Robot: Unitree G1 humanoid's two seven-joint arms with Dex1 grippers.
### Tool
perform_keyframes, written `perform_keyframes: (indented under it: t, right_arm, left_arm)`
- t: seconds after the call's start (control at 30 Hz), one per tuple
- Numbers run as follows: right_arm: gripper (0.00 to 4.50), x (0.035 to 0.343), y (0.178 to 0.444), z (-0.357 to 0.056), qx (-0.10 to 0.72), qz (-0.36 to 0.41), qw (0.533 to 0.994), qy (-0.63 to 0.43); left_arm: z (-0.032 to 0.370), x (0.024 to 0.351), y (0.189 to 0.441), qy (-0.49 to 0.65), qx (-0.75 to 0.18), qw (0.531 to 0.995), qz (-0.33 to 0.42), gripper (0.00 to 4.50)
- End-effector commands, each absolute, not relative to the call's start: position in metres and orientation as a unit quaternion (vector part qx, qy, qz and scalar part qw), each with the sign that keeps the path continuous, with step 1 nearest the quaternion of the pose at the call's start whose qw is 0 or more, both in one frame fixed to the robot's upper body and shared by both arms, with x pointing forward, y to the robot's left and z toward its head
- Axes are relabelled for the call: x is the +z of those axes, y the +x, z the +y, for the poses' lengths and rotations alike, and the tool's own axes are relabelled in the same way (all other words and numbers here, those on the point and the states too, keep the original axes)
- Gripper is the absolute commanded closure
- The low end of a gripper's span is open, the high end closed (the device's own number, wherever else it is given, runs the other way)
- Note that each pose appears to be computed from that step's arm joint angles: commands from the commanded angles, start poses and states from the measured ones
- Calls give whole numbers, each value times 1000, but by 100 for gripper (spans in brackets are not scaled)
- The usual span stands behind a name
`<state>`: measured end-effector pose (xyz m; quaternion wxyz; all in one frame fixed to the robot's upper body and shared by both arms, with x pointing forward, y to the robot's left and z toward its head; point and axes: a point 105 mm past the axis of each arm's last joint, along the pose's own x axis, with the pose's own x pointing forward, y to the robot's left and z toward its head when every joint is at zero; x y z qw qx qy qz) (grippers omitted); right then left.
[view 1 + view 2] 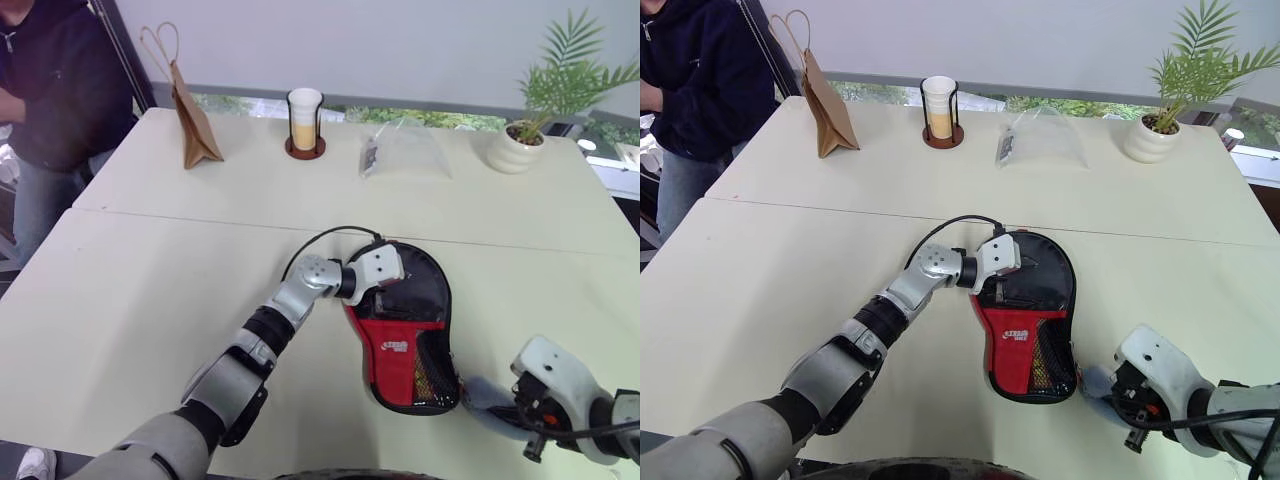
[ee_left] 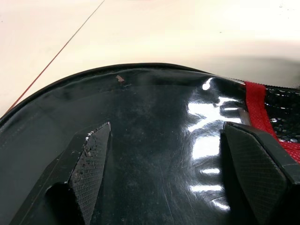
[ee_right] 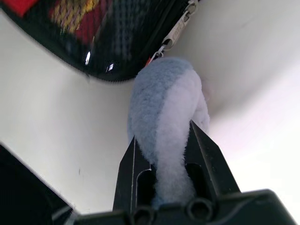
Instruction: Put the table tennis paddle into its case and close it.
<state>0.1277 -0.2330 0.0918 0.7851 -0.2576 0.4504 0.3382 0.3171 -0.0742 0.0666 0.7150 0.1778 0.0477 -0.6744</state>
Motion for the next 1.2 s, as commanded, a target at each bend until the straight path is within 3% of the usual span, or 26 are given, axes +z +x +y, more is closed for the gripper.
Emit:
perform_keyframes:
  t: [0.03,0.2,0.43,0.8,1.1,1.2]
  right_arm:
    - [449,88,114,-239,360,478,751,-278]
    - [449,91,112,-256,356,483,734,-318]
    - [449,109,127,-277,327,462,754,-334]
    - [449,119,204,-266,302,352,821,-331]
    - [5,132,231,-262,309,331,824,-340]
    - [5,154,235,-260,325,298,830,-343]
  left_arm:
    - [-56,32,321,204,-652,721,115,49]
    - [-56,32,321,204,-651,722,115,49]
    - [-55,32,322,203,-649,724,115,49]
    - [-56,40,320,192,-660,720,96,49]
    - [-42,69,327,135,-656,739,70,49]
    - [-31,93,333,108,-646,754,51,49]
